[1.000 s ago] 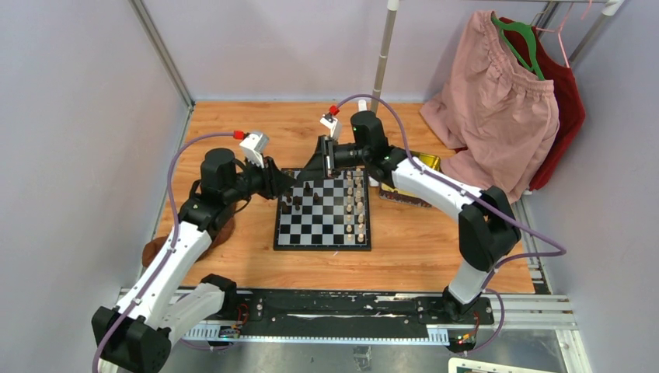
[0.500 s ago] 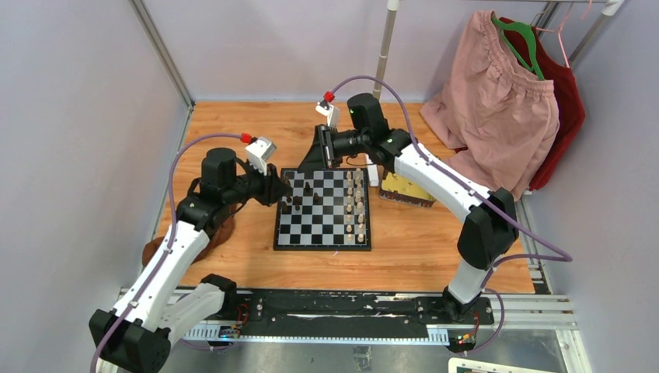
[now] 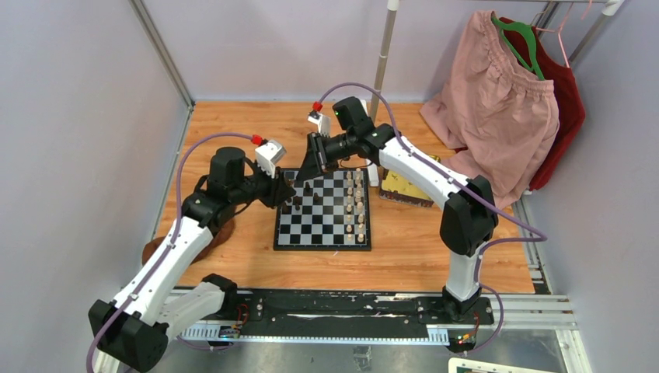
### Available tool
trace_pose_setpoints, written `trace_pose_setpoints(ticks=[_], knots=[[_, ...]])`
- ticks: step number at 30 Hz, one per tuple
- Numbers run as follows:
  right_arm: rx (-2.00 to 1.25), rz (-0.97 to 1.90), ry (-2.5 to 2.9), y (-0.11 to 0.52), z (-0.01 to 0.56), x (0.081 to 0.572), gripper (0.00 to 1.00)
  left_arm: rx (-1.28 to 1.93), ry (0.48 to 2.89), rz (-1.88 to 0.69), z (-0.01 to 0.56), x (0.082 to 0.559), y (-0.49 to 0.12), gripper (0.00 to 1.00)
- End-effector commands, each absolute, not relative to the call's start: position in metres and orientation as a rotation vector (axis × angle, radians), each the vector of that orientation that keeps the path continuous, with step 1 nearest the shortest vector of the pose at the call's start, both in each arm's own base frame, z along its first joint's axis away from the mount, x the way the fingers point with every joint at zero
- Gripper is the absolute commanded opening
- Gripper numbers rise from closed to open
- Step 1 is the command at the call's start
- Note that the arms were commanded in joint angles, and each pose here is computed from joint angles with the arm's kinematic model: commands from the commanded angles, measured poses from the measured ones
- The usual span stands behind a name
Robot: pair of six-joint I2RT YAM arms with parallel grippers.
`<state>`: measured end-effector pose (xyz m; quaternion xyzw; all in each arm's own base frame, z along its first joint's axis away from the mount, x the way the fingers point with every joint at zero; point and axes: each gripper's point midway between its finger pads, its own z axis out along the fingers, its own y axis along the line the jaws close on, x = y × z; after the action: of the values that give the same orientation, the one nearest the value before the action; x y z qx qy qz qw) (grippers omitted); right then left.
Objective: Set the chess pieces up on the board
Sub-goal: Pick up the chess piece from the storage box.
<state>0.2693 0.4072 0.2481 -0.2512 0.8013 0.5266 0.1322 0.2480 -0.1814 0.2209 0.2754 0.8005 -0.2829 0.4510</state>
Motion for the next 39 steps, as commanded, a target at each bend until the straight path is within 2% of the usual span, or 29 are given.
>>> trace_pose_setpoints(ticks=[1,30,33,37,39], knots=[[-0.785,1.534,2.315,0.414,0.256,0.26,0.29,0.708,1.948,-0.696,0.232,0.251,-0.186,0.0],[-0.822,1.556,2.344,0.424,0.247,0.252,0.28,0.767,1.946,-0.71,0.229,0.254,-0.198,0.0],[-0.824,1.558,2.349,0.424,0.246,0.252,0.2,0.769,1.949,-0.713,0.228,0.253,-0.199,0.0],[-0.824,1.56,2.361,0.424,0.244,0.25,0.02,0.767,1.955,-0.707,0.227,0.254,-0.199,0.0],[-0.828,1.557,2.36,0.424,0.243,0.249,0.0,0.759,1.958,-0.697,0.227,0.255,-0.197,0.0]])
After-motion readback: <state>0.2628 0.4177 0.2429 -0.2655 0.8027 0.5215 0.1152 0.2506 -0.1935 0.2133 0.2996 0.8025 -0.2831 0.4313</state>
